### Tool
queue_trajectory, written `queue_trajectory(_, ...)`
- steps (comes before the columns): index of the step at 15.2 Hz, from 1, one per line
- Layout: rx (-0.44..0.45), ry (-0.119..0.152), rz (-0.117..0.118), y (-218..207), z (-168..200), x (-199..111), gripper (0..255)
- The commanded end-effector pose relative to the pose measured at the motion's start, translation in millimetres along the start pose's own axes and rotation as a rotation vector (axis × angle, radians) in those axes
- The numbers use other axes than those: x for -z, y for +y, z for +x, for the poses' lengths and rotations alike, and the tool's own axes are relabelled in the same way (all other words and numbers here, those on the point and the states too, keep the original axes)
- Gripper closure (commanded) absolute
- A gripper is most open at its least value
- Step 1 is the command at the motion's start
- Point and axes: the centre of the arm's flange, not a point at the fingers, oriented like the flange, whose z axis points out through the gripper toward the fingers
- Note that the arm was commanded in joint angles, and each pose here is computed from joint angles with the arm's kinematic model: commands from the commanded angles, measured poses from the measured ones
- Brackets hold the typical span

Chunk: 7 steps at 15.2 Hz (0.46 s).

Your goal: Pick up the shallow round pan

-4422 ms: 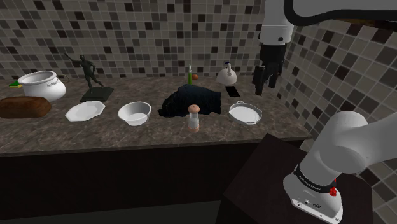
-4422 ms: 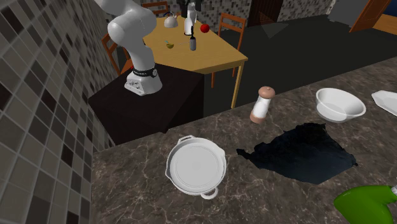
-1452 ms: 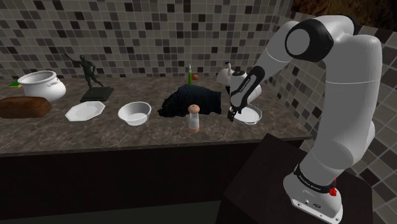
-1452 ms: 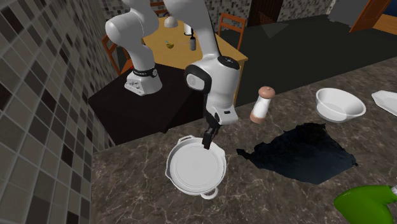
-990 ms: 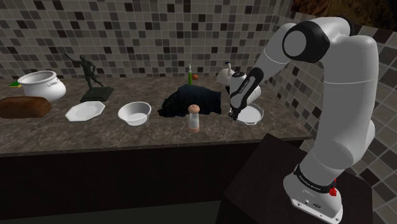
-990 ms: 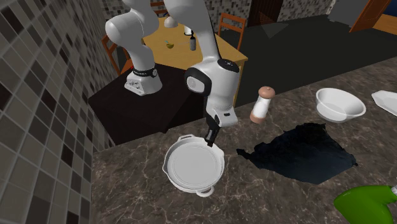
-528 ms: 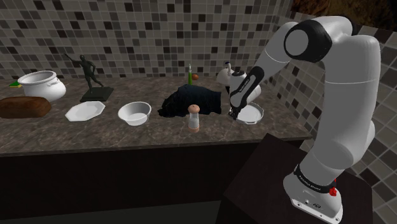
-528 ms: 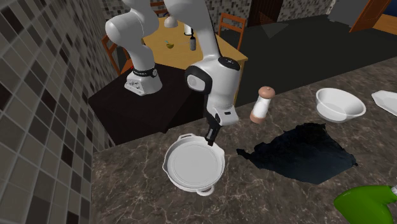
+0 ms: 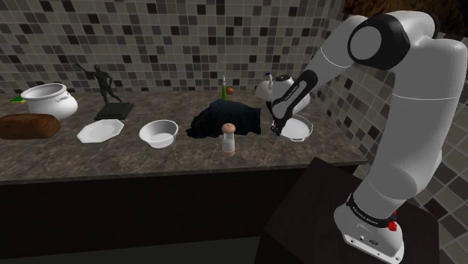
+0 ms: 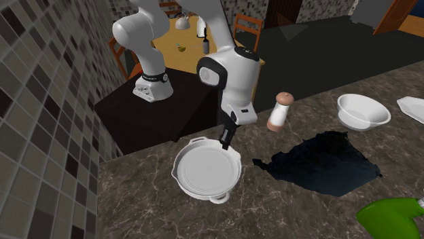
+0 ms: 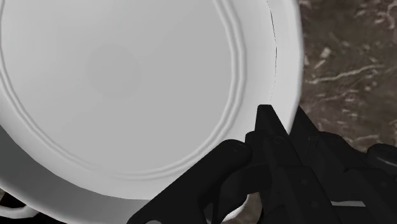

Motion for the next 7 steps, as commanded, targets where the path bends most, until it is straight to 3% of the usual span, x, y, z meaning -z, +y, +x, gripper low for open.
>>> queue_trajectory(1, 0.000, 0.000, 0.000, 2, -1, 11, 255)
queue_trajectory(7, 0.000, 0.000, 0.000, 6, -1, 33, 255)
